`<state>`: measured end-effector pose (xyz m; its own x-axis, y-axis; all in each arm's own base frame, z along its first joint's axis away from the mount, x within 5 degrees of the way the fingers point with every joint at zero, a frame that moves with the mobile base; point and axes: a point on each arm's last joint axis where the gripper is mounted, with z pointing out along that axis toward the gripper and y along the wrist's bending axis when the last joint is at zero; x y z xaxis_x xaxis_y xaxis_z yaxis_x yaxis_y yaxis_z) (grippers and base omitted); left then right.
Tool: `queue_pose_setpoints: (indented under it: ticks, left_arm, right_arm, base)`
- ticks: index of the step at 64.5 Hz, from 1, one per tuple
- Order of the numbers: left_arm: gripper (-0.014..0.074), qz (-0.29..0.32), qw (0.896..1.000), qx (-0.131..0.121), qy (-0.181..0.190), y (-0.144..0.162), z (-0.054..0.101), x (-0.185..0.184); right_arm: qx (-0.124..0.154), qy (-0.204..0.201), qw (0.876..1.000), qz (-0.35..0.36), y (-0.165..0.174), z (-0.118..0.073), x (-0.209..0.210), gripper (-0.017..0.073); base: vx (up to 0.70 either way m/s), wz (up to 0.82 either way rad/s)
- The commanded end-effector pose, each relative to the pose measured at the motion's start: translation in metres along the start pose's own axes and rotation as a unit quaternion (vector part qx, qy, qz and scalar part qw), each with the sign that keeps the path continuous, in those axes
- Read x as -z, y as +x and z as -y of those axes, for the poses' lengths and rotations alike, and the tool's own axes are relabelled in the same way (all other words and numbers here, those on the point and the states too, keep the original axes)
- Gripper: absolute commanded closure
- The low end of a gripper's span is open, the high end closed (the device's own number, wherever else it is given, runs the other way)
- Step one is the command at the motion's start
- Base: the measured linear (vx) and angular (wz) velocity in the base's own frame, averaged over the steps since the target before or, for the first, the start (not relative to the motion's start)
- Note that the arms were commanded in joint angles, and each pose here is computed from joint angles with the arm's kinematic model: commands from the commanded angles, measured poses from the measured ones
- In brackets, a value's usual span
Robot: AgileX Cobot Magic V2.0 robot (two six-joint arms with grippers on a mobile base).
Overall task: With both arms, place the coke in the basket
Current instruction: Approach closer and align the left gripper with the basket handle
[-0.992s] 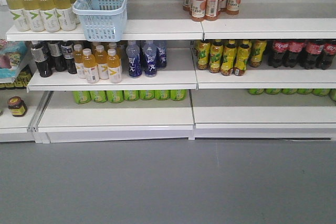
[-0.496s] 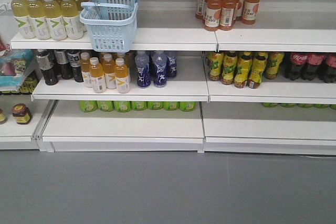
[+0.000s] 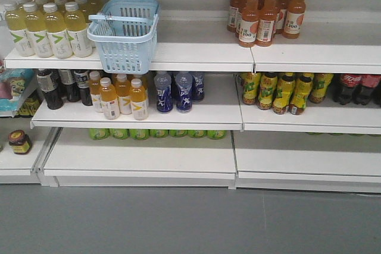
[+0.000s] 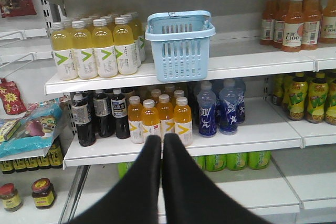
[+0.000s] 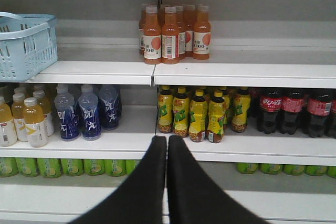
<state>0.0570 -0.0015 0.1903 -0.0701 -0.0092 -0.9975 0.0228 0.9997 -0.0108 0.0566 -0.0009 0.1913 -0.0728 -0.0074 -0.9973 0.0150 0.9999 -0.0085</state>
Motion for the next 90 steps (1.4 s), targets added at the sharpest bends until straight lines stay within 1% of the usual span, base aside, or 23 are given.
queue_pose_setpoints:
  ticks: [1, 90]
  left_arm:
    - [0.0600, 0.047, 0.999, 0.005, 0.001, -0.0080, 0.0000, 0.0018]
    - [0.0600, 0.047, 0.999, 0.005, 0.001, -0.0080, 0.0000, 0.0018]
  right_arm:
    - [0.006, 0.004, 0.999, 0.043, -0.0045, 0.0004, 0.0010, 0.0568]
    - [0.006, 0.004, 0.999, 0.043, -0.0045, 0.0004, 0.0010, 0.0568]
  base:
    - [0.18, 0.00]
    - [0.17, -0.02]
